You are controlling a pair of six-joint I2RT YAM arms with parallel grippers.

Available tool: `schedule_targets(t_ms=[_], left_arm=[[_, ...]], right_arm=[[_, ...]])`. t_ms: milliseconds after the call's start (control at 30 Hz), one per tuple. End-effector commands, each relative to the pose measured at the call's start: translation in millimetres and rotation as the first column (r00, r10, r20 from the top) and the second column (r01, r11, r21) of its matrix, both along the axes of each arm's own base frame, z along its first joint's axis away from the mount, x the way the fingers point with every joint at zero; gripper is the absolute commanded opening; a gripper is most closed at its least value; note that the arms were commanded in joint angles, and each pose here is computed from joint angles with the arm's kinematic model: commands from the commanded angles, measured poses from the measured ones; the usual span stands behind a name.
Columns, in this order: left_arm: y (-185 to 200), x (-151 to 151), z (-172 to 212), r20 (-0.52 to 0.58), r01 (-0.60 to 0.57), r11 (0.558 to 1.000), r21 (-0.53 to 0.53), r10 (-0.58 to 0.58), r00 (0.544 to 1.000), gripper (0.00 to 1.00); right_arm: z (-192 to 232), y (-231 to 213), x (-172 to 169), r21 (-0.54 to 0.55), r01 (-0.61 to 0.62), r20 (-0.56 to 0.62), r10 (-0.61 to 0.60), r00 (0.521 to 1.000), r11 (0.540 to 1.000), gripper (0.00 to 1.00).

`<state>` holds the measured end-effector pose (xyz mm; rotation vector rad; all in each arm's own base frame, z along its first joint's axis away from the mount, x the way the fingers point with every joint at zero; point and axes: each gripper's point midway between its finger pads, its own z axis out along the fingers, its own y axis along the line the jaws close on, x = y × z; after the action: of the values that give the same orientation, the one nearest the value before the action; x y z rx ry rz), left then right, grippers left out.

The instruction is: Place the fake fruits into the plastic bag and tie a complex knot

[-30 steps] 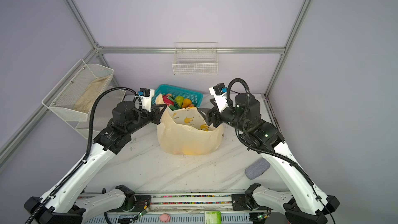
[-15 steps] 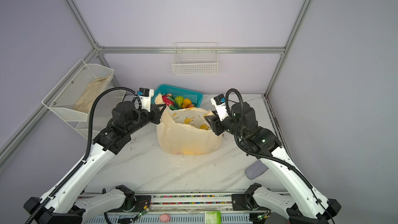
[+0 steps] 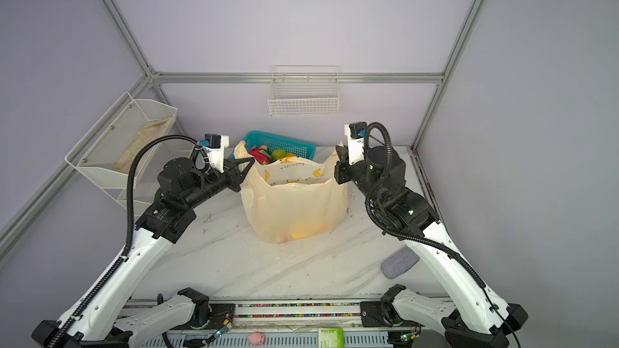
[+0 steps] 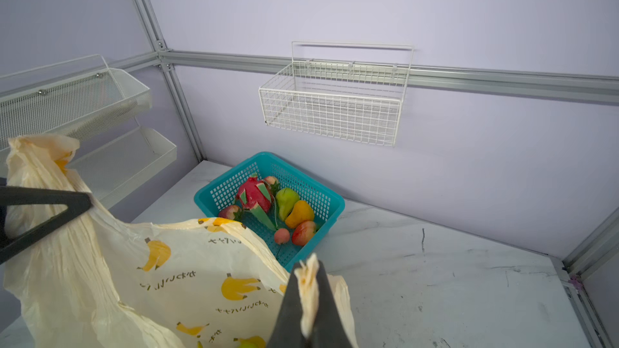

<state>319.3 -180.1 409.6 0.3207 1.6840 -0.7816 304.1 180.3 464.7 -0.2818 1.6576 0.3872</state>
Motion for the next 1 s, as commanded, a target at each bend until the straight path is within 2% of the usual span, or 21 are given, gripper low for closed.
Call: schedule_targets(t_ms=[0, 167, 233, 433, 467, 567, 667, 767, 833, 967], left_arm=[[-9.0, -6.3, 19.1, 0.058, 0.098, 0.994, -0.043, -0.095, 0.994, 0.00], [-2.8, -4.4, 8.6, 0.051, 0.102, 0.994, -0.046, -0.100, 0.994, 0.00], [-7.5, -5.7, 1.0, 0.056, 0.143, 0.988, -0.048, -0.141, 0.988, 0.00], [-29.9, -6.4, -15.5, 0.076, 0.294, 0.952, -0.079, -0.289, 0.954, 0.00], [-32.4, -6.1, -17.5, 0.072, 0.311, 0.947, -0.079, -0.306, 0.949, 0.00], [-36.1, -5.5, -21.1, 0.066, 0.336, 0.939, -0.073, -0.332, 0.941, 0.00], [-35.8, -4.8, -22.1, 0.065, 0.333, 0.940, -0.074, -0.329, 0.942, 0.00], [-35.0, -5.0, -21.1, 0.072, 0.328, 0.942, -0.073, -0.323, 0.944, 0.00], [-34.4, -5.2, -21.3, 0.071, 0.324, 0.943, -0.072, -0.320, 0.945, 0.00], [-34.2, -6.8, -20.6, 0.072, 0.326, 0.943, -0.073, -0.321, 0.944, 0.00]], right_arm=[[19.2, -14.3, 3.0, 0.050, 0.080, 0.043, -0.082, 0.996, 0.995, 0.00], [-11.1, -45.2, 9.1, -0.065, 0.252, 0.012, -0.251, 0.968, 0.966, 0.00], [-28.6, -55.7, 13.0, -0.119, 0.313, -0.005, -0.316, 0.949, 0.942, 0.00], [-68.9, -46.2, 33.9, -0.225, 0.324, -0.073, -0.348, 0.935, 0.919, 0.00], [-72.6, -44.5, 36.0, -0.239, 0.321, -0.081, -0.348, 0.934, 0.916, 0.05], [-73.3, -45.0, 38.1, -0.271, 0.322, -0.079, -0.355, 0.932, 0.907, 0.27], [-47.5, -49.9, 30.8, -0.277, 0.321, -0.024, -0.340, 0.940, 0.906, 0.44], [-16.6, -30.5, 20.2, -0.229, 0.196, 0.010, -0.199, 0.980, 0.954, 0.61], [-3.3, -8.4, 16.0, -0.225, 0.096, 0.027, -0.092, 0.995, 0.970, 0.68], [3.2, 42.6, 3.7, -0.300, -0.002, 0.061, 0.021, 0.998, 0.954, 0.76]])
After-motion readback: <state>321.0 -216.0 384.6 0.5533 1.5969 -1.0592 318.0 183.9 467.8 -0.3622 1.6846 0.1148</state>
